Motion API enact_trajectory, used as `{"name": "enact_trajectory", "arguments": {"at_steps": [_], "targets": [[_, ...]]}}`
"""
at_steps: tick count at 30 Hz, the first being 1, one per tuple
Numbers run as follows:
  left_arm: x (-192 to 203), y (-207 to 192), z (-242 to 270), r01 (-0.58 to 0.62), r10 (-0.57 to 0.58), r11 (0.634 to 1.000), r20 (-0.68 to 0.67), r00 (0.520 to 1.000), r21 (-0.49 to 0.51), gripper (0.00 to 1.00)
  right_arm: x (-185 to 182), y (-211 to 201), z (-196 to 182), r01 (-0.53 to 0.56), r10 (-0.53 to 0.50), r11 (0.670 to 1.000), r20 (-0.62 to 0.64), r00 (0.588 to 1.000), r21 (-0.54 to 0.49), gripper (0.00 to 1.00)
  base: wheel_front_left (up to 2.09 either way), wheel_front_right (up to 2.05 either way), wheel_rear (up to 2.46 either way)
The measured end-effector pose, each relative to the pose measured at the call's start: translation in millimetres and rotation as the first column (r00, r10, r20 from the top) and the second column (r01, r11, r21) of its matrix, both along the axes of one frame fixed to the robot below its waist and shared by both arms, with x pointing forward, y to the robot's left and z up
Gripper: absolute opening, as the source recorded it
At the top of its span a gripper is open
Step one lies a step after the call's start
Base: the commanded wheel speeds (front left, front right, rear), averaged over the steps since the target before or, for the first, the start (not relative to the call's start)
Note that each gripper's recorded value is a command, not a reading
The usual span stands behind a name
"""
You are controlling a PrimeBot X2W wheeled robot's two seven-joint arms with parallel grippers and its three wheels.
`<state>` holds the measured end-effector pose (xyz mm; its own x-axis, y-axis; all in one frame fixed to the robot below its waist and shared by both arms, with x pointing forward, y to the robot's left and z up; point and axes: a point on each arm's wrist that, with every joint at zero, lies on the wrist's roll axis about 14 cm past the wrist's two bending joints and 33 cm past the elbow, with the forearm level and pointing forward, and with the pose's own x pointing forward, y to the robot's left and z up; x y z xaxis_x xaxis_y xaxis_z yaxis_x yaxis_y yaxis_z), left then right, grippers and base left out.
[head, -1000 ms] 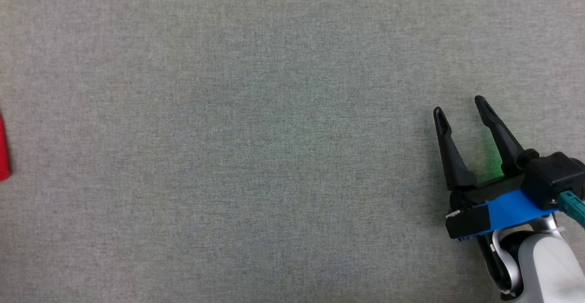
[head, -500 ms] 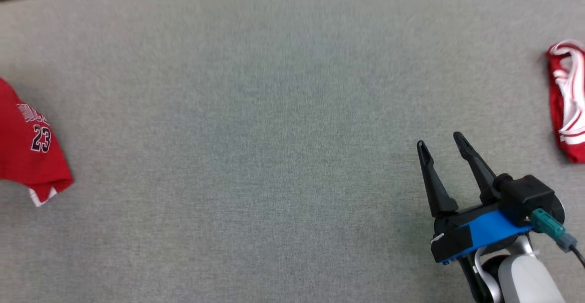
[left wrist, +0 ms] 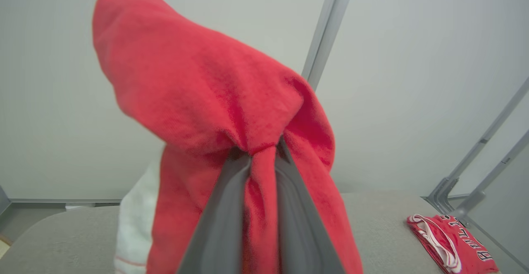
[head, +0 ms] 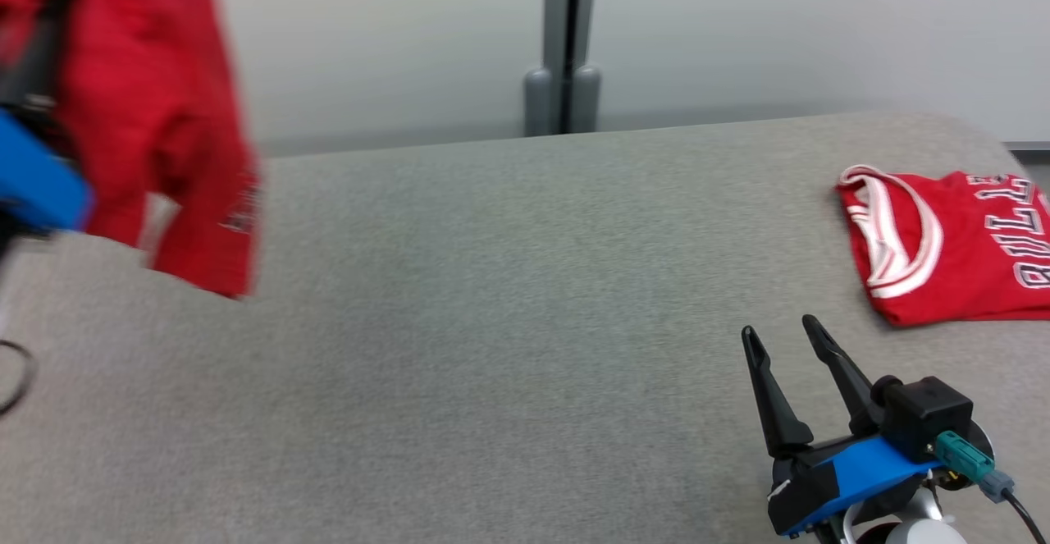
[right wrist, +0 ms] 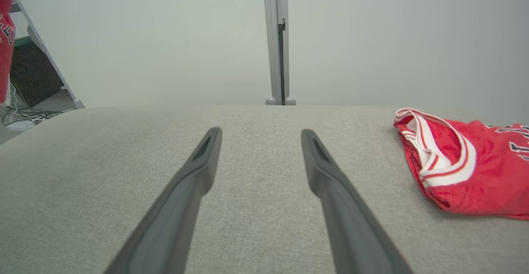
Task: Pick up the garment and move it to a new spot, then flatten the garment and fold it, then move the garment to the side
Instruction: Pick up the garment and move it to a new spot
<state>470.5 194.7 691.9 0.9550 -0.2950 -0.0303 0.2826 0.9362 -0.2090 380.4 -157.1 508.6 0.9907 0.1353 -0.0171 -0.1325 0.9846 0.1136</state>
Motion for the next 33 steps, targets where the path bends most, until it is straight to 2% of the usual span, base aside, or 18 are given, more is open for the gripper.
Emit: {"name": "enact_trajectory", "arguments": {"at_steps": [4,8,11,16,23,25,26,28,30,33], "targets": [[-12,-79,-6,0.205,-0.205,0.978,-0.016,0.979,0.030,0.00,-11,-11,11,0.034,-0.034,0.999,0.027,0.999,-0.001,1.00,0.00,0.00,0.00],[-32,-152,-27,0.389,-0.388,0.921,-0.066,0.919,-0.005,0.00,-21,-22,16,0.071,-0.071,0.997,0.037,0.997,0.001,1.00,0.00,0.00,0.00],[-46,-190,-53,0.475,-0.475,0.879,-0.131,0.870,-0.039,0.00,-28,-30,15,0.097,-0.097,0.995,0.033,0.995,0.002,1.00,0.00,0.00,0.00],[-45,-219,-102,0.500,-0.500,0.864,-0.224,0.837,-0.060,0.00,-34,-40,12,0.130,-0.130,0.991,0.023,0.991,0.015,1.00,0.00,0.00,0.00],[-40,-228,-204,0.436,-0.393,0.900,-0.416,0.820,0.010,0.00,-34,-49,6,0.160,-0.160,0.987,0.010,0.987,0.034,1.00,0.00,0.00,0.00],[-44,-231,-228,0.424,-0.370,0.905,-0.453,0.811,0.021,0.84,-34,-51,4,0.167,-0.167,0.985,0.005,0.986,0.033,1.00,0.00,0.00,0.00],[-47,-233,-237,0.426,-0.365,0.904,-0.469,0.804,0.026,1.00,-34,-52,3,0.170,-0.170,0.985,0.003,0.985,0.032,1.00,0.00,0.00,0.00],[-53,-235,-252,0.428,-0.360,0.903,-0.489,0.794,0.031,1.00,-33,-53,2,0.172,-0.172,0.985,0.003,0.985,0.032,1.00,0.00,0.00,0.00],[-53,-232,-259,0.418,-0.345,0.907,-0.474,0.810,0.053,1.00,-32,-52,2,0.171,-0.171,0.985,0.002,0.985,0.032,1.00,0.00,0.00,0.00],[-55,-232,-257,0.384,-0.344,0.923,-0.430,0.835,0.008,1.00,-30,-51,3,0.166,-0.166,0.986,0.008,0.986,0.026,1.00,0.00,0.00,0.00]]}}
